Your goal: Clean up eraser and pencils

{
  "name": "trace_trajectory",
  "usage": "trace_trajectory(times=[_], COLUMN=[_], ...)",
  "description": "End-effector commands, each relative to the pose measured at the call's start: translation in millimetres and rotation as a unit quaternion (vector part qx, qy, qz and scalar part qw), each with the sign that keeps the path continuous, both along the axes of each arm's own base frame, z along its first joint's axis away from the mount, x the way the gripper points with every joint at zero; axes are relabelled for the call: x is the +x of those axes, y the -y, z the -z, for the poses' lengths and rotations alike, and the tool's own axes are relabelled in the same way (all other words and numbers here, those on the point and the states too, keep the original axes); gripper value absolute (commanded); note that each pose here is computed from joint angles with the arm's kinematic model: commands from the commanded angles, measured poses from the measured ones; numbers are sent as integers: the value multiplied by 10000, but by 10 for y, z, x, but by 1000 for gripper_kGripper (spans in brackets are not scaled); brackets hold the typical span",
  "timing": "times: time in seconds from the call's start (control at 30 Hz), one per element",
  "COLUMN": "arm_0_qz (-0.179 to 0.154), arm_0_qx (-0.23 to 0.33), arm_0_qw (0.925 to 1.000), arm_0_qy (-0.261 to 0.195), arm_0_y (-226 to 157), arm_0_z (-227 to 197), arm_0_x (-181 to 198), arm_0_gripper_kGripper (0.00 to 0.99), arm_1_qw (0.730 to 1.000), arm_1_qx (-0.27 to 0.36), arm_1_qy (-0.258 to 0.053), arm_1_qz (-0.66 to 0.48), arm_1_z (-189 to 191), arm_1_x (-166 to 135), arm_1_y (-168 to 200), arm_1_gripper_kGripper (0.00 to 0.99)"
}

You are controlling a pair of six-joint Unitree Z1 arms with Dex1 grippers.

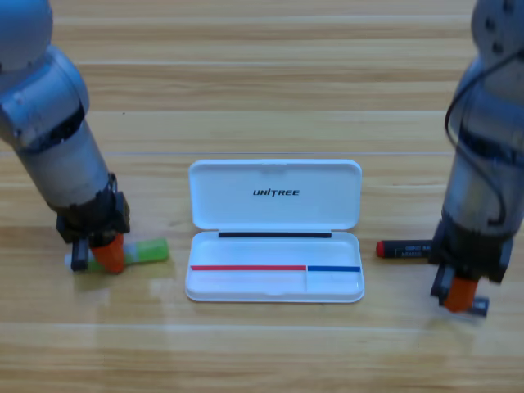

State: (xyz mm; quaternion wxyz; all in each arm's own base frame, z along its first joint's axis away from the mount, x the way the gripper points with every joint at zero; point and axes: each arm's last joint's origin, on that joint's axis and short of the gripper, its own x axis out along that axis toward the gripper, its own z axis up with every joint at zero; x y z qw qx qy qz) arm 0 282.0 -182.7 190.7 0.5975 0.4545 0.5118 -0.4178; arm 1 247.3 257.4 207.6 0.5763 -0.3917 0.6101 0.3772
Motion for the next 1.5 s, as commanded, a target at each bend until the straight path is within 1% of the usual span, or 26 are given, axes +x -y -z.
trace_trajectory(times=[0.03,0.17,0.3,0.37,0.5,0.87,1.3,1.33,1.37,1.4,1.43,1.47,1.5], arm_0_qz=[-4,-8,2,-3,-12,-9,6,7,7,9,8,17,18], arm_0_qx=[-85,-89,-228,-268,-244,-207,-272,-274,-262,-274,-262,-267,-269], arm_0_qw=[9997,9998,9996,9994,9995,9996,9996,9996,9996,9996,9996,9996,9996], arm_0_qy=[236,198,192,230,201,189,109,98,79,71,51,48,37], arm_0_y=[-17,38,73,82,80,55,65,70,72,76,78,81,84], arm_0_z=[-379,-703,-1002,-1090,-1134,-1151,-1132,-1122,-1111,-1106,-1095,-1090,-1085], arm_0_x=[65,147,141,124,113,78,75,81,84,88,91,95,97], arm_0_gripper_kGripper=[0,0,0,0,0,0,0,0,0,0,0,0,0], arm_1_qw=[9865,9720,9652,9643,9629,9655,9704,9706,9707,9707,9707,9706,9706], arm_1_qx=[498,613,601,592,558,465,352,352,329,316,291,299,326], arm_1_qy=[180,164,119,108,128,61,199,200,208,228,258,281,290], arm_1_qz=[-1553,-2261,-2542,-2579,-2638,-2562,-2380,-2372,-2372,-2373,-2373,-2373,-2365], arm_1_z=[-458,-397,-247,-175,-64,154,168,168,172,165,154,126,89], arm_1_x=[-256,-263,-220,-170,-82,100,264,270,270,271,271,264,247], arm_1_y=[-245,-563,-808,-894,-1018,-1099,-1015,-1011,-1007,-1005,-998,-988,-969], arm_1_gripper_kGripper=[0,0,0,0,0,0,0,69,218,428,701,874,916])
